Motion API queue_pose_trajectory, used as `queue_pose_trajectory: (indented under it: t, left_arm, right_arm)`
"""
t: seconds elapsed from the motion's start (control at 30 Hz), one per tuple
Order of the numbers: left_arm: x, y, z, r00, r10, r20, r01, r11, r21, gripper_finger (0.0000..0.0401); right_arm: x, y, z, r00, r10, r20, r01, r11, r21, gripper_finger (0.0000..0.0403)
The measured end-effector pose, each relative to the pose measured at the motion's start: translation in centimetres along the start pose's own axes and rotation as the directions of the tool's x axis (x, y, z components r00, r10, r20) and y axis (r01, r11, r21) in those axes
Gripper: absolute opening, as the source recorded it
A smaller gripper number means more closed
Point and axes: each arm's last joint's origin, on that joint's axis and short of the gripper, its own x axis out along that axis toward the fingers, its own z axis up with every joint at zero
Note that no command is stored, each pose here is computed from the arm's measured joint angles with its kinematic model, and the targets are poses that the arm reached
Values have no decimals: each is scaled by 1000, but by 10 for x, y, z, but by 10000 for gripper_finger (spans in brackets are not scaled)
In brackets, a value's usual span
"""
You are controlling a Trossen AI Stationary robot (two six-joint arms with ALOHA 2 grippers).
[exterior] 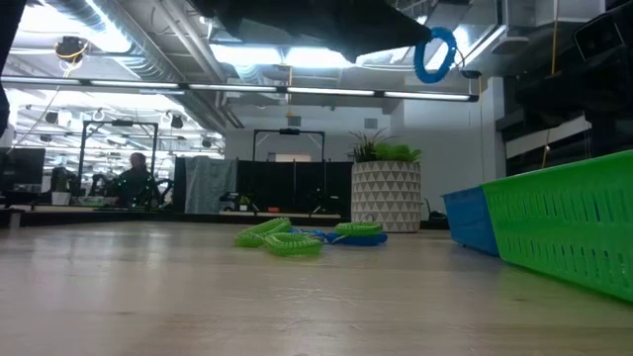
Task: Sort spring keychains
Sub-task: Put the blue spring keychain into the blue bin
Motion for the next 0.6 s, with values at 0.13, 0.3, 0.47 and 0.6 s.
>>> queue_pose_trajectory:
  t: [0.13, 0.3, 0.47, 0.6]
  left_arm:
    - [0, -5, 2, 1000, -9, 15, 9, 1000, 10, 4]
    - [15, -7, 3, 1000, -13, 27, 12, 1000, 14, 4]
    - [44, -10, 1, 996, -79, -43, 79, 997, 15, 4]
    - [66, -12, -4, 987, -100, -125, 106, 993, 42, 4]
  right_arm:
    - [0, 0, 0, 1000, 0, 0, 0, 1000, 0, 136]
    - [0, 0, 0, 1000, 0, 0, 0, 1000, 0, 136]
    - [0, 0, 0, 1000, 0, 1, 0, 1000, 0, 136]
    - [0, 0, 0, 1000, 0, 1, 0, 1000, 0, 136]
